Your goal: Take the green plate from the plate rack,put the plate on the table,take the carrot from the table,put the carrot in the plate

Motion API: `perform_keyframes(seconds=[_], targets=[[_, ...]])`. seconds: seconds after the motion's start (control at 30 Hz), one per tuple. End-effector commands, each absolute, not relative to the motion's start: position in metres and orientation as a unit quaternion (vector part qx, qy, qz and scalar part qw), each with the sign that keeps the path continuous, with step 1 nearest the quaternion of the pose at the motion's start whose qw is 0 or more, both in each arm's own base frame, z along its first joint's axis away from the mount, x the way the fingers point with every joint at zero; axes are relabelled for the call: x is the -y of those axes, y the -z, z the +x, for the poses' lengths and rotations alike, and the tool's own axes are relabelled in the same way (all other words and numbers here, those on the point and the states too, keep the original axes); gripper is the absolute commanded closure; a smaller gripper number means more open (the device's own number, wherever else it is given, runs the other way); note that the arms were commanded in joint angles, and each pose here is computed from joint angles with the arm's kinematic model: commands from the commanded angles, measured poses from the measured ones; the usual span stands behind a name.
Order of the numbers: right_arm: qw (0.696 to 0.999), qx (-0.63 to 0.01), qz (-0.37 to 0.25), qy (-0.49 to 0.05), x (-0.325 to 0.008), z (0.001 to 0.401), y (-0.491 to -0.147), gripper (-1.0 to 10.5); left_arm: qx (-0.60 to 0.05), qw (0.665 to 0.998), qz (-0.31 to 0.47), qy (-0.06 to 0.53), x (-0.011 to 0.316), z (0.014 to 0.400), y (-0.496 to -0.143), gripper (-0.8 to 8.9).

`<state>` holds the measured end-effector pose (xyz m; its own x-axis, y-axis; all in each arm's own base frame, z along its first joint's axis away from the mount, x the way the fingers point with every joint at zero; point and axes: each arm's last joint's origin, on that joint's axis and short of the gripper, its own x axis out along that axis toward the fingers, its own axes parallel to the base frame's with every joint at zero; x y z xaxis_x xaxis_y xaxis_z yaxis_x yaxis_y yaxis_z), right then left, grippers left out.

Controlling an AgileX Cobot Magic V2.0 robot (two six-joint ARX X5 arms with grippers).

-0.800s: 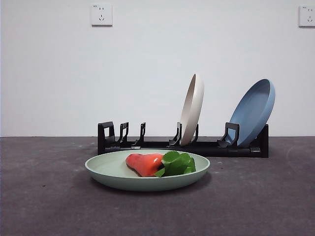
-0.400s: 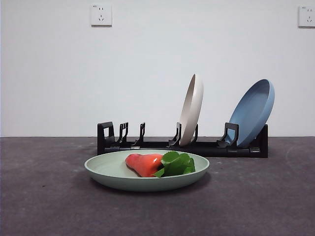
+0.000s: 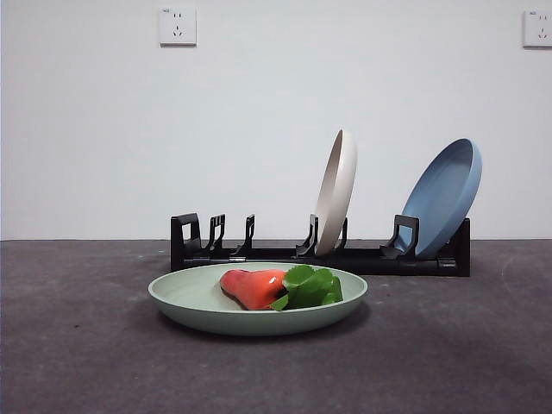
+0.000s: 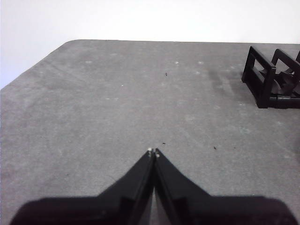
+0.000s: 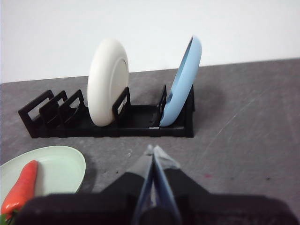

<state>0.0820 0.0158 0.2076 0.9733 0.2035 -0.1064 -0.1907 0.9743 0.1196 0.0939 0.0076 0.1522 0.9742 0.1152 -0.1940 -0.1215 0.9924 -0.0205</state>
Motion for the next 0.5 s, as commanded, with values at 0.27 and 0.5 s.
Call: perform_keyframes(seconds=[0.27,0.5], targets=[[0.994,-0.07,0.042,-0.069,-0.016,0.092,-0.169,9.4,-0.1,0.993,-0.02,-0.061,-0.008,0.094,-0.148,8.16],[0.994,-0.079,0.039,-0.069,-0.016,0.092,-0.159,9.4,-0.1,0.993,-0.02,-0.061,-0.008,0.094,-0.148,8.16]])
